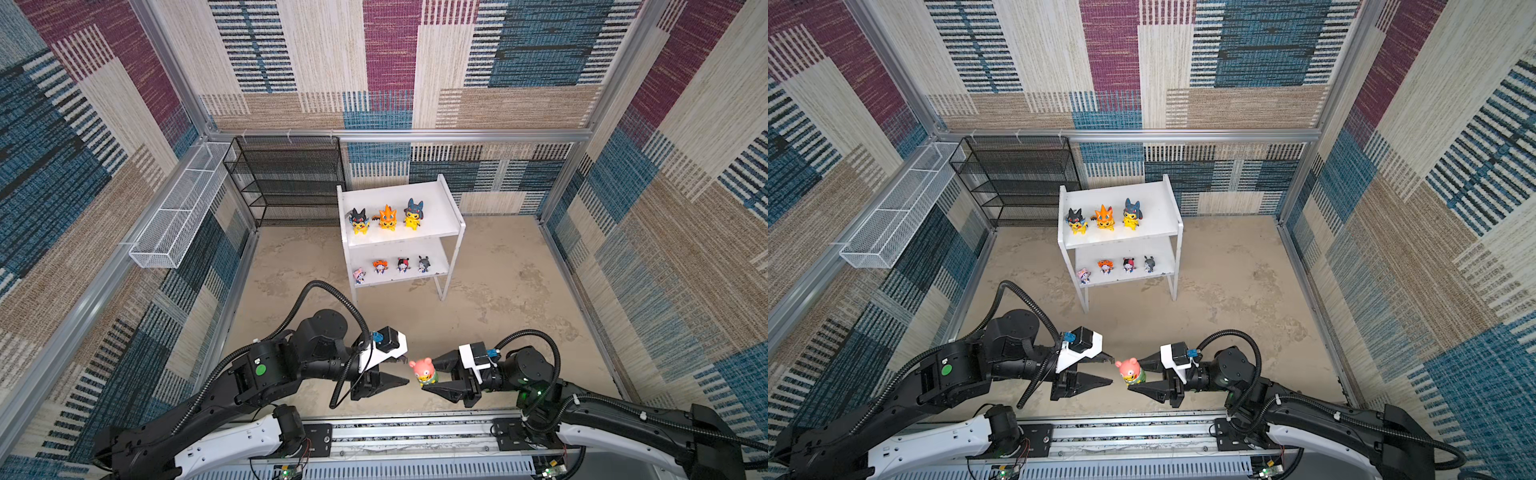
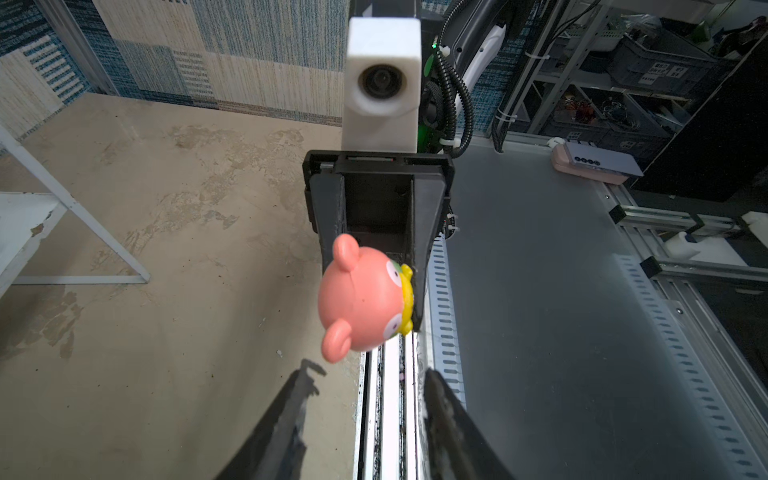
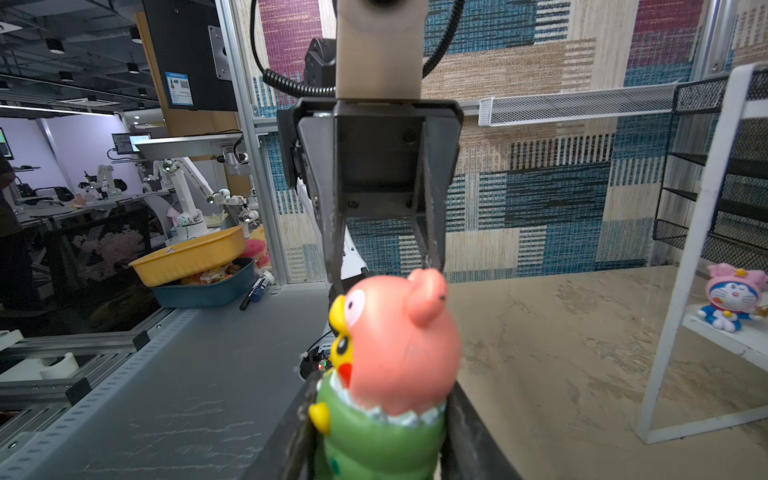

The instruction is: Place and organize the plastic toys onto the shelf

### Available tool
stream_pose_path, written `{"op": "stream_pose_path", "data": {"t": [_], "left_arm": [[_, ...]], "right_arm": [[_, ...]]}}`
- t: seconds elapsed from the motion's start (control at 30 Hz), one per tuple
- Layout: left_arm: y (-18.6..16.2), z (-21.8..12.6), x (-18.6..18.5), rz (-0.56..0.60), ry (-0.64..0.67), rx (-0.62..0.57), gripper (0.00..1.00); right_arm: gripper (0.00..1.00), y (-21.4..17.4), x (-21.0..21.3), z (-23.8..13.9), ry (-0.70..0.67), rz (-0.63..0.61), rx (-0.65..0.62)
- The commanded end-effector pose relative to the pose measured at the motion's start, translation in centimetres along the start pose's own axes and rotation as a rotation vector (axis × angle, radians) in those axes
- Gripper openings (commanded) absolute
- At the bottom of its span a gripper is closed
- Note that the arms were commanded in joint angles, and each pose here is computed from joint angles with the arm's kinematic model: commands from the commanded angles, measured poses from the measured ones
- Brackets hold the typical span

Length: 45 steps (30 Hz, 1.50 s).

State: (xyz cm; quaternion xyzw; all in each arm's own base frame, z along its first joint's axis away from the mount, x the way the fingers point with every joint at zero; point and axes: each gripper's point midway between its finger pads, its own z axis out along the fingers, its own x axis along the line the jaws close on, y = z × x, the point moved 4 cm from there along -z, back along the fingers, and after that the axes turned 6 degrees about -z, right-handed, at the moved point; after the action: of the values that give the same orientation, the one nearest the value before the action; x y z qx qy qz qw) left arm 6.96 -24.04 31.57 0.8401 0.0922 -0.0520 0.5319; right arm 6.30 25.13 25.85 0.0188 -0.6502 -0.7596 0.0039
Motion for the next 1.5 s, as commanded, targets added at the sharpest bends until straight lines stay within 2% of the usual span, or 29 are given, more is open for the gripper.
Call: {"op": "stream_pose_path", "data": {"t": [0.0,0.1,0.23,0.5,0.7,0.9,0.97,1.33,1.37,1.47], "left_arm": [[0.8,0.4,-0.5,0.014,-0.061,-0.014,0.44],[0.9,0.6,-0.4,0.015,-0.062,-0.01,0.38],[0.8,1.0,-0.2,0.011,-0.065,0.01,0.22],[0.7,1.1,-0.3,0.01,-0.088,0.021,0.0],[0.3,1.1,-0.4,0.013,-0.1,0.044,0.0],[0.0,1.2,0.3,0.017,-0.059,0.068,0.0],[-0.1,1.2,0.5,0.016,-0.054,0.073,0.0],[0.0,1.3,1.1,0.003,-0.06,0.073,0.0],[0.0,1.3,1.1,0.003,-0.059,0.072,0.0],[0.0,1.3,1.2,-0.002,-0.056,0.074,0.0]], "right_arm": [[0.3,1.2,0.4,0.1,0.03,-0.015,-0.046],[0.3,1.3,0.4,0.1,0.034,-0.022,-0.048],[0.3,1.5,0.4,0.1,0.031,-0.027,-0.055],[0.31,1.4,0.2,0.3,0.028,-0.029,-0.049],[0.4,1.3,-0.1,0.7,0.016,-0.028,-0.026],[0.59,1.0,-0.5,0.8,-0.009,-0.025,0.008],[0.62,0.8,-0.6,0.8,-0.018,-0.029,0.023],[0.64,-0.4,-0.9,1.8,0.019,-0.03,0.124],[0.63,-0.5,-0.9,2.0,0.02,-0.032,0.131],[0.5,-0.5,-1.1,2.1,0.011,-0.041,0.14]]}}
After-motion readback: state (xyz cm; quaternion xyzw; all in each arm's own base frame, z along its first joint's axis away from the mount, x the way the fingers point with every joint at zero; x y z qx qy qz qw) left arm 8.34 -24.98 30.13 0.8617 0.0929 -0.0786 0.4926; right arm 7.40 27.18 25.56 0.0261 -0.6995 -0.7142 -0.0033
